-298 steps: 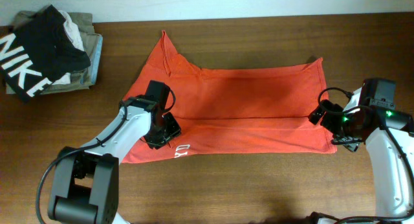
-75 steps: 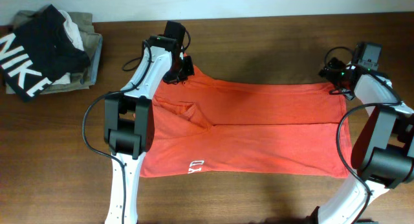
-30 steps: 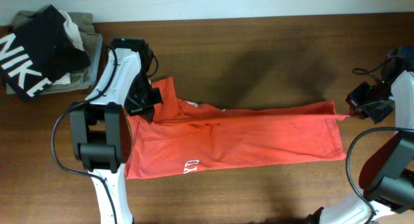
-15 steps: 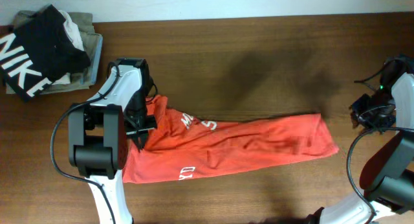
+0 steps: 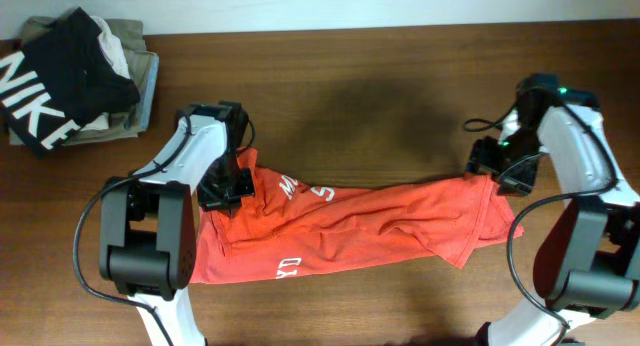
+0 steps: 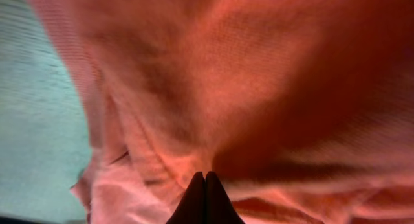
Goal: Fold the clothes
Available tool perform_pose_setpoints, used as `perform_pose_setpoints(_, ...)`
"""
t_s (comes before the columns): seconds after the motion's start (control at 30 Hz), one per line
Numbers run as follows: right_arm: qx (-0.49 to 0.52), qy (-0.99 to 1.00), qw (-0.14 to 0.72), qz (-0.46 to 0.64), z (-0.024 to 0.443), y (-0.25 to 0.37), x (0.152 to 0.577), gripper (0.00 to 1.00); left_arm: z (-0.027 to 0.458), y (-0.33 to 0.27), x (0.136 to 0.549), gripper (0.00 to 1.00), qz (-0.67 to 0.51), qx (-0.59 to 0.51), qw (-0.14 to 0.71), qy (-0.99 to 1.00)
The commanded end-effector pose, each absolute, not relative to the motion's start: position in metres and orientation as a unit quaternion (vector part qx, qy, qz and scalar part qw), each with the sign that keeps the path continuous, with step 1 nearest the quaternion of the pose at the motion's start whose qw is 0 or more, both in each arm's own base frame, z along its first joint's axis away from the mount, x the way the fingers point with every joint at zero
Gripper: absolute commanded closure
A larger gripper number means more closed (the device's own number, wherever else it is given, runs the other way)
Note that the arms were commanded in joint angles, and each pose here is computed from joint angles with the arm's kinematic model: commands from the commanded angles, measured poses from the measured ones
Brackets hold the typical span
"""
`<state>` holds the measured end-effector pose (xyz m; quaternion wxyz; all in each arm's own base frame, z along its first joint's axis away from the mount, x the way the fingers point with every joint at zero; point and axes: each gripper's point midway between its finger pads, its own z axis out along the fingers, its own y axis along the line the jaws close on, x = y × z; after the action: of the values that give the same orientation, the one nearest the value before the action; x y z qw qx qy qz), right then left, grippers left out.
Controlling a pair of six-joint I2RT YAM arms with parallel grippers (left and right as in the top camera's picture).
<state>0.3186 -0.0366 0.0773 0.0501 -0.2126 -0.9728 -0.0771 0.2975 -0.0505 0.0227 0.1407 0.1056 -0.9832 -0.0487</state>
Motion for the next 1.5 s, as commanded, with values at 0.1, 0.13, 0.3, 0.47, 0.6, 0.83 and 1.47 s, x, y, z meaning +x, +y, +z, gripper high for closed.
perform_pose_setpoints(0.1,-0.204,-0.978,0.039,-0.034,0.057,-0.048,0.312,0.19,-0.009,-0.059,0.289,0.99,-0.013,0.110,0.134,-0.985)
perform_pose_setpoints(0.13,-0.204,-0.978,0.037,-0.035,0.049,-0.048,0.310,0.29,-0.010,-0.059,0.291,0.99,-0.013,0.109,0.129,-0.985)
perform_pose_setpoints(0.3,-0.203,-0.978,0.022,-0.034,0.027,-0.048,0.310,0.59,-0.011,-0.059,0.294,0.99,-0.012,0.109,0.122,-0.986)
perform_pose_setpoints(0.47,-0.202,-0.978,0.038,0.027,0.019,-0.066,0.294,0.53,-0.011,-0.059,0.294,0.99,-0.011,0.099,0.122,-0.987)
perform_pose_setpoints(0.6,-0.203,-0.979,0.035,-0.006,0.013,-0.055,0.296,0.65,-0.011,-0.059,0.294,0.99,-0.011,0.098,0.122,-0.988)
perform_pose_setpoints(0.83,-0.203,-0.979,0.034,-0.010,-0.002,-0.052,0.289,0.64,-0.011,-0.059,0.294,0.99,-0.011,0.097,0.123,-0.988)
perform_pose_setpoints(1.47,-0.323,-0.936,-0.070,0.124,0.061,-0.141,0.339,0.92,-0.010,-0.021,0.295,0.99,-0.047,0.196,0.122,-0.972)
